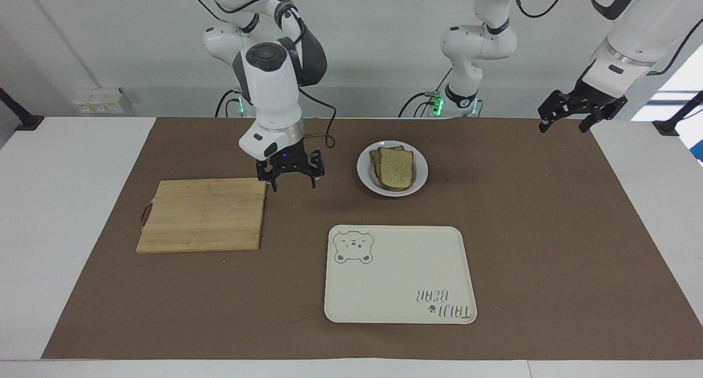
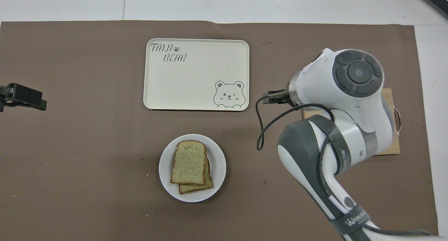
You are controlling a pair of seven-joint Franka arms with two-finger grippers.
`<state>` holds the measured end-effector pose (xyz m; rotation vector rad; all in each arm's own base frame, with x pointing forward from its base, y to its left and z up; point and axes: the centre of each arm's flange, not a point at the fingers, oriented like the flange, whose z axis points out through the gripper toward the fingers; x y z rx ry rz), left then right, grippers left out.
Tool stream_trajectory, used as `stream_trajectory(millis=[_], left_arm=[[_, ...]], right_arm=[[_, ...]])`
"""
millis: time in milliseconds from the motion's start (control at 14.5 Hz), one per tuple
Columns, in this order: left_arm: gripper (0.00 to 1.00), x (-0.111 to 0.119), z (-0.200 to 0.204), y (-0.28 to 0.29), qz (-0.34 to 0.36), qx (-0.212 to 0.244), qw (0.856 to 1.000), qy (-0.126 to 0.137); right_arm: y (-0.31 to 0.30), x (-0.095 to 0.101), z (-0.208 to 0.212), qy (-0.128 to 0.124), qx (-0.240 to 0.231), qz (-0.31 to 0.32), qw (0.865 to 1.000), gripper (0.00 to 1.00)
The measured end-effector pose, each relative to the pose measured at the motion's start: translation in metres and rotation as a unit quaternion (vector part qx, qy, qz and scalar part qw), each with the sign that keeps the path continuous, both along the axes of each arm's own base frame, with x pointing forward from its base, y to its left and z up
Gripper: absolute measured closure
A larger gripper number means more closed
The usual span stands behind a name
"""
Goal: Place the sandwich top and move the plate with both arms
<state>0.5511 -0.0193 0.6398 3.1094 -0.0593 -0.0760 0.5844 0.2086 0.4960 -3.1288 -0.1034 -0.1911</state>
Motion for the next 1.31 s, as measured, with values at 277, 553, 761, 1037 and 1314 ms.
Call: stream_trajectory(millis=[277, 553, 761, 1037, 1314], left_arm=[[0.00, 0.000, 0.000, 0.000, 0.000, 0.000, 1.000, 0.000], [0.00, 0.000, 0.000, 0.000, 0.000, 0.000, 1.000, 0.000], [0.00, 0.000, 0.000, 0.000, 0.000, 0.000, 1.000, 0.000], [0.00, 0.000, 0.000, 0.000, 0.000, 0.000, 1.000, 0.000], [0.00, 0.000, 0.000, 0.000, 0.000, 0.000, 1.000, 0.000]], right_arm=[[-0.035, -0.001, 0.048, -0.012, -0.001, -0.029, 1.000, 0.00], [-0.066, -0.011, 0.083, -0.024, -0.002, -0.053, 0.998, 0.00], [-0.082, -0.018, 0.097, -0.024, -0.004, -0.067, 0.997, 0.00], [-0.096, -0.023, 0.119, -0.025, -0.005, -0.079, 0.997, 0.00], [-0.122, -0.026, 0.139, -0.020, -0.007, -0.103, 0.994, 0.00]])
